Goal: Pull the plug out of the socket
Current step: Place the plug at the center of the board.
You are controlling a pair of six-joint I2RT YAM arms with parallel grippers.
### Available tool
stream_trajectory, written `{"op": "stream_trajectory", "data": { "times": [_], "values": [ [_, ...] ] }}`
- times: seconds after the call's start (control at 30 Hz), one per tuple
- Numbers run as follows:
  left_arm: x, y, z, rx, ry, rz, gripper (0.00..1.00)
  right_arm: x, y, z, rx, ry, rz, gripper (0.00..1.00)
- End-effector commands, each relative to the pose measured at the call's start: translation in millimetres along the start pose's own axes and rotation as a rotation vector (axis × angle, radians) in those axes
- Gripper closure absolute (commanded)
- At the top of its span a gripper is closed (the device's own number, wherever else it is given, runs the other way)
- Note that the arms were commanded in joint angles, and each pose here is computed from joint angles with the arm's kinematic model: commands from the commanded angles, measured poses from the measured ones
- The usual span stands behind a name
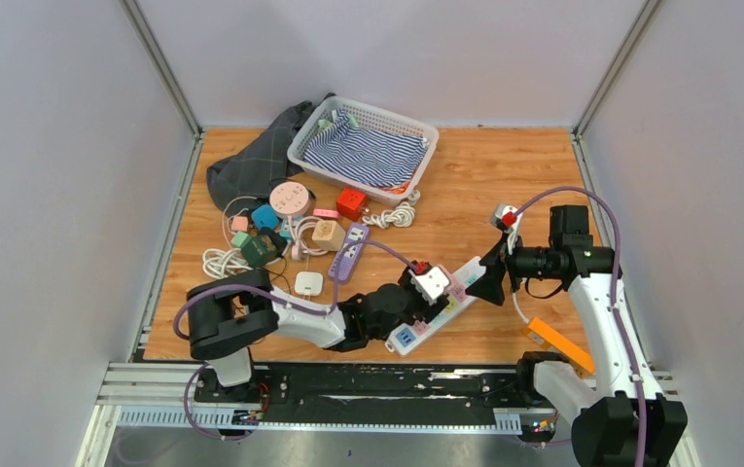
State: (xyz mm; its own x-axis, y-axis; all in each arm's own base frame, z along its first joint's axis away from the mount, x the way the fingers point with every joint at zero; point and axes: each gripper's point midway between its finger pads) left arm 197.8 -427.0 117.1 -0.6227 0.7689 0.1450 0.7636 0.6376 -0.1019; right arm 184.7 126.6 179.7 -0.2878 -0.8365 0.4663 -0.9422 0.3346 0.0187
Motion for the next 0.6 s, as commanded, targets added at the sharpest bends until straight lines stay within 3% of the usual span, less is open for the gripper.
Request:
{"op": "stream_trajectory", "data": {
  "times": [0.0,0.3,0.57],
  "values": [
    [7.0,13.3,-18.7,0.190,0.012,-0.011,1.00,5.2,-20.2,6.2,0.034,0.047,0.096,0.10],
    [37.3,52.9,-47.6,0.366,0.071,0.001,1.00,15.9,-58.2,36.1,0.075,0.188,0.316,0.11],
    [83.4,116.5,-62.8,0.523,0.034,-0.180,1.00,16.8,-64.4,50.3,0.093,0.235,0.344,0.11]
  ]
}}
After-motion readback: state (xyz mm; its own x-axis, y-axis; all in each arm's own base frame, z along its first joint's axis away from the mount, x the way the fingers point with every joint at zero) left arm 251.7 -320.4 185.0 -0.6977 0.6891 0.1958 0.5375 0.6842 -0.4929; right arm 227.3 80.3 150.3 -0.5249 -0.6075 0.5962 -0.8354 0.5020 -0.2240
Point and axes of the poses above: each gripper's point midway between its finger pads, its own x axis back along the fingers, its own y axis along the line the jaws close on, z = x × y, and after that the axes turned 15 degrees about x, right-handed
